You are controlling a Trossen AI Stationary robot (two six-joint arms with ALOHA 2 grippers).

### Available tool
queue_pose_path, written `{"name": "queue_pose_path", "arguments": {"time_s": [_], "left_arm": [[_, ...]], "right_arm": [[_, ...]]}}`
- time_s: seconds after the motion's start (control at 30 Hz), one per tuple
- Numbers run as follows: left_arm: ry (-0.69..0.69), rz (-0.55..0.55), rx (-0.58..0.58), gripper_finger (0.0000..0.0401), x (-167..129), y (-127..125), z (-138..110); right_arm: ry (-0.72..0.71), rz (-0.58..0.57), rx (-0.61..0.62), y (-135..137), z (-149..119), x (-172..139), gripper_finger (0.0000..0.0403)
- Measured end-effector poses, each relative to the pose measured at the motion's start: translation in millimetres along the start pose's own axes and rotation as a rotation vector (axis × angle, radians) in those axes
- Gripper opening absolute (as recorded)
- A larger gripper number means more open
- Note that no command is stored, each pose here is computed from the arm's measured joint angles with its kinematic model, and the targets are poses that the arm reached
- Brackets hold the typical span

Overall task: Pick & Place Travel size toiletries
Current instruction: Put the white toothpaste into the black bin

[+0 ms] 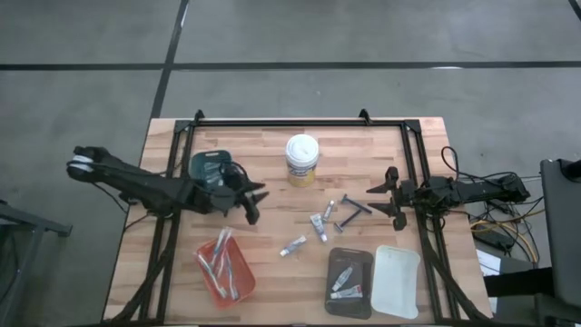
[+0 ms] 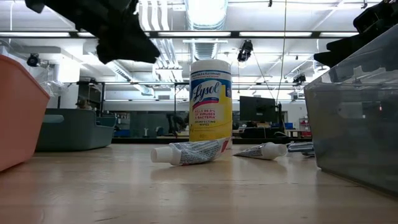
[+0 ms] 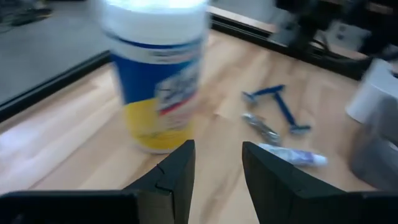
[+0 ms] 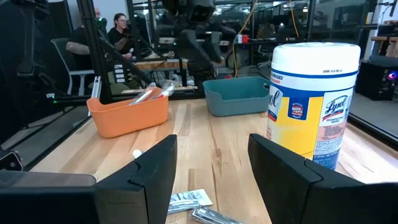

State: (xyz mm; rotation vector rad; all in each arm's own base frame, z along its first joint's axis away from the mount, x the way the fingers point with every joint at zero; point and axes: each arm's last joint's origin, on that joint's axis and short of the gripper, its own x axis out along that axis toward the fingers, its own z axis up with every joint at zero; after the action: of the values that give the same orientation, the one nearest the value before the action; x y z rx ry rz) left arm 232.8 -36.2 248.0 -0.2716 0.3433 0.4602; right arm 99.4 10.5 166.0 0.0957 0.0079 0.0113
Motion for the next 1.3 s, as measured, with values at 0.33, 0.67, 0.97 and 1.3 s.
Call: {"name": "queue_pose_path", "arguments": {"time_s": [0.33, 0.67, 0.97, 1.3], "left_arm": [[0.093, -0.174, 0.161, 0.0138, 29, -48, -29], [0.165, -0.224, 0.303, 0.0138, 59, -107, -54], [0.194, -0.19, 0.348, 0.0138, 93, -131, -62], [0.234, -0.161, 0.29, 0.0138, 103, -134, -70]], "right_arm": [[0.0, 0.0, 0.0, 0, 0, 0, 0.0196], [0.0, 0.0, 0.0, 0, 0, 0, 0.0196], [0.0, 0.0, 0.0, 0, 0, 0, 0.0196], [0.0, 0.0, 0.0, 0, 0, 0, 0.0196]]}}
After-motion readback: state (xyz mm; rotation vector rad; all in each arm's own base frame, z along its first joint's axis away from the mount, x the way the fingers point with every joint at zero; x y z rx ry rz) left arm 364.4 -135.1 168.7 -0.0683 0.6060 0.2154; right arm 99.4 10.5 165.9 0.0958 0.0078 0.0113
